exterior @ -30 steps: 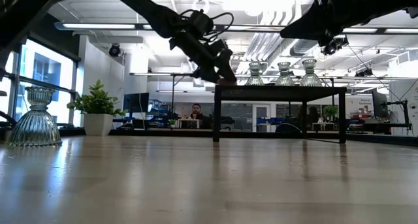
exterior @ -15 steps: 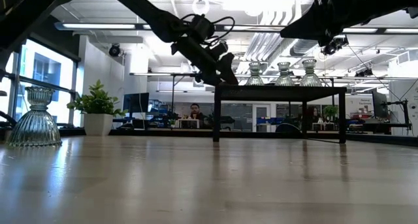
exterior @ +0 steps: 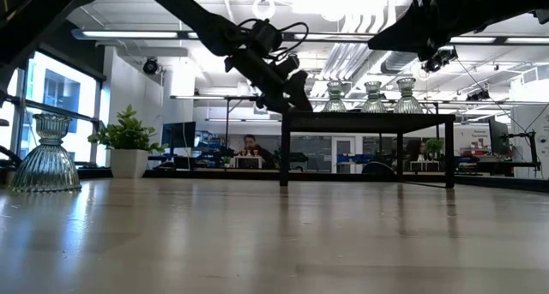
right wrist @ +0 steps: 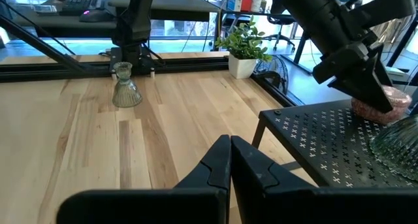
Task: Pick & Place candle stick holders
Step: Put the pink scented candle on the shelf, then put the green glass candle holder on the shelf
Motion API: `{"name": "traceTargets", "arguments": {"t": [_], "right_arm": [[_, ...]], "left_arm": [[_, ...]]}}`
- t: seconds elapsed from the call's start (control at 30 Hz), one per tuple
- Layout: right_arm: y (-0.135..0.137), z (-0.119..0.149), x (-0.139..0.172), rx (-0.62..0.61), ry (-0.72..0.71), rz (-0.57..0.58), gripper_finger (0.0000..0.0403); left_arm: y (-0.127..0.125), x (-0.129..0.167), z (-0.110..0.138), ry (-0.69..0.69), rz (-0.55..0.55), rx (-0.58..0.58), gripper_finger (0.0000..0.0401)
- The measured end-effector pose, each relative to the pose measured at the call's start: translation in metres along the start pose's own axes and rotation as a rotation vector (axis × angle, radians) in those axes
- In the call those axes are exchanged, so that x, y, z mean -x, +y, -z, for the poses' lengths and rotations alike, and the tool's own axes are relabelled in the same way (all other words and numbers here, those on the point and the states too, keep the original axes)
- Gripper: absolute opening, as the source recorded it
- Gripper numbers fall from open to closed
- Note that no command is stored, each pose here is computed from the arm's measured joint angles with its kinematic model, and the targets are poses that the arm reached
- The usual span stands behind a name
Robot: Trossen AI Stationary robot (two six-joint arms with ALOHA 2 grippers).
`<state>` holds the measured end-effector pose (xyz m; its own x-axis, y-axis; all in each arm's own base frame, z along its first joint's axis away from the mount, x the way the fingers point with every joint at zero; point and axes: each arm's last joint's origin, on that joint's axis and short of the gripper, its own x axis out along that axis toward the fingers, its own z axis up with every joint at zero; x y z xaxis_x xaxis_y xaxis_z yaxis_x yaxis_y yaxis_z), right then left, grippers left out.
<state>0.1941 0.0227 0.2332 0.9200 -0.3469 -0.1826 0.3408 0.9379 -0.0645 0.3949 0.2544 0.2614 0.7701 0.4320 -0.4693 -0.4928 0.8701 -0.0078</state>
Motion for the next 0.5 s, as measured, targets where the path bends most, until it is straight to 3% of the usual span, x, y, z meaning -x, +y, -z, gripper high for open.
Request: {"name": "traceTargets", "arguments": {"t": [0.27,0.5], "right_arm": [[0.000,0.000,0.000,0.000,0.000,0.000,0.0002],[0.000,0.000,0.000,0.000,0.000,0.000,0.0001]], "left_arm": [[0.000,-0.001,0.001,0.001,0.016,-0.008,0.0374],[-0.001,0.003,-0.011,-0.024,0.022,-0.003,0.0382]]}}
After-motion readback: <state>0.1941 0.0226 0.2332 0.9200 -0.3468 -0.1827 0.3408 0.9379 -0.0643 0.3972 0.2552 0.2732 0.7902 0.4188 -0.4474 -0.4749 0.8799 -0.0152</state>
